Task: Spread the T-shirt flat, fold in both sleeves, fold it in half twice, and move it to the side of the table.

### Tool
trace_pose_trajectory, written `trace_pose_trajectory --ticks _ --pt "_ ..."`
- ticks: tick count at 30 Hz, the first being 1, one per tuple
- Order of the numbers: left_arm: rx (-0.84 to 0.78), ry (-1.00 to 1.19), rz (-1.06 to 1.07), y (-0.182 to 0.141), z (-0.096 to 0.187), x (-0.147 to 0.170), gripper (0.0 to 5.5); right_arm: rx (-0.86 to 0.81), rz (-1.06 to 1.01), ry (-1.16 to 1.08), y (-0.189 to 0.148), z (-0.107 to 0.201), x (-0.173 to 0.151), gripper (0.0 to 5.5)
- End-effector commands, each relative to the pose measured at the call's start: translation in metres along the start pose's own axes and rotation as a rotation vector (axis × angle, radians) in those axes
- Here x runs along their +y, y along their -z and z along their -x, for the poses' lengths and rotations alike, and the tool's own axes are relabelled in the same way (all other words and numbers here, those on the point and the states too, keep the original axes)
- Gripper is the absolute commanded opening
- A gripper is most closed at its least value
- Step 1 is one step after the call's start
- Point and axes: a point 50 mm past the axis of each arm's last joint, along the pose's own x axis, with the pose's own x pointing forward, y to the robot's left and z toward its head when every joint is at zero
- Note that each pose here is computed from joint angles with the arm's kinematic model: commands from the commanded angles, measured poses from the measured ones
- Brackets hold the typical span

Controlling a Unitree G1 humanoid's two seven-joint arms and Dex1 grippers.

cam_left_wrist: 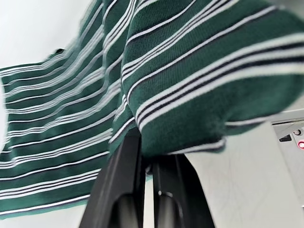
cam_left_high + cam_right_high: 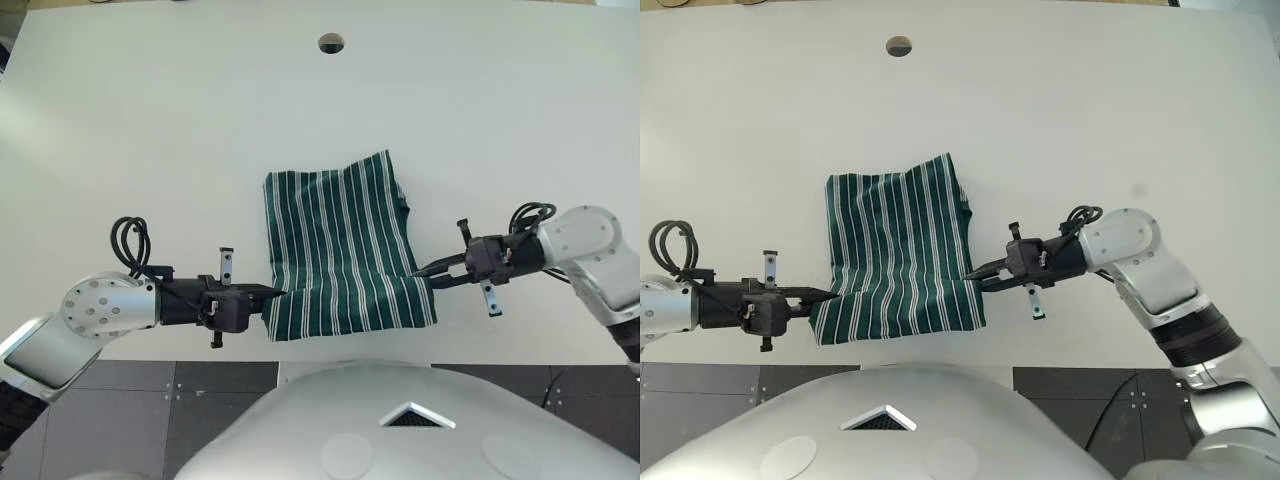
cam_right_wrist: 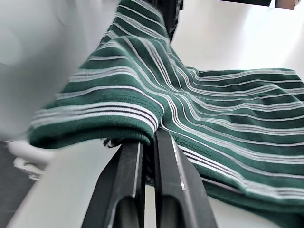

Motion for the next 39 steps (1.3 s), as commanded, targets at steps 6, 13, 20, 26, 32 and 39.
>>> trace_pose_trajectory --ticks 6,13,20,26,32,39 --pt "-0.018 -0.063 0.039 -0.011 0.002 0.012 0.11 0.072 -0.020 0.010 -0.002 -0.003 0.002 0.10" --pt "-0.041 -0.303 0.038 -0.006 0.010 0.054 0.11 0.116 -0.040 0.188 0.001 0.005 -0.019 0.10" --pt "0.001 -0.325 0.120 0.018 0.001 0.071 0.11 0.079 -0.085 0.347 0.001 0.008 -0.045 0.10" --pt "0.000 -0.361 0.185 0.031 -0.007 0.086 0.10 0.034 -0.146 0.481 0.003 0.009 -0.071 0.51" --pt "-0.005 -0.410 0.270 0.041 -0.009 0.096 0.58 0.047 -0.196 0.564 0.013 0.008 -0.085 1.52" --pt "-0.064 -0.479 0.471 0.050 0.001 0.112 0.58 0.025 -0.295 0.702 0.021 0.008 -0.103 2.05"
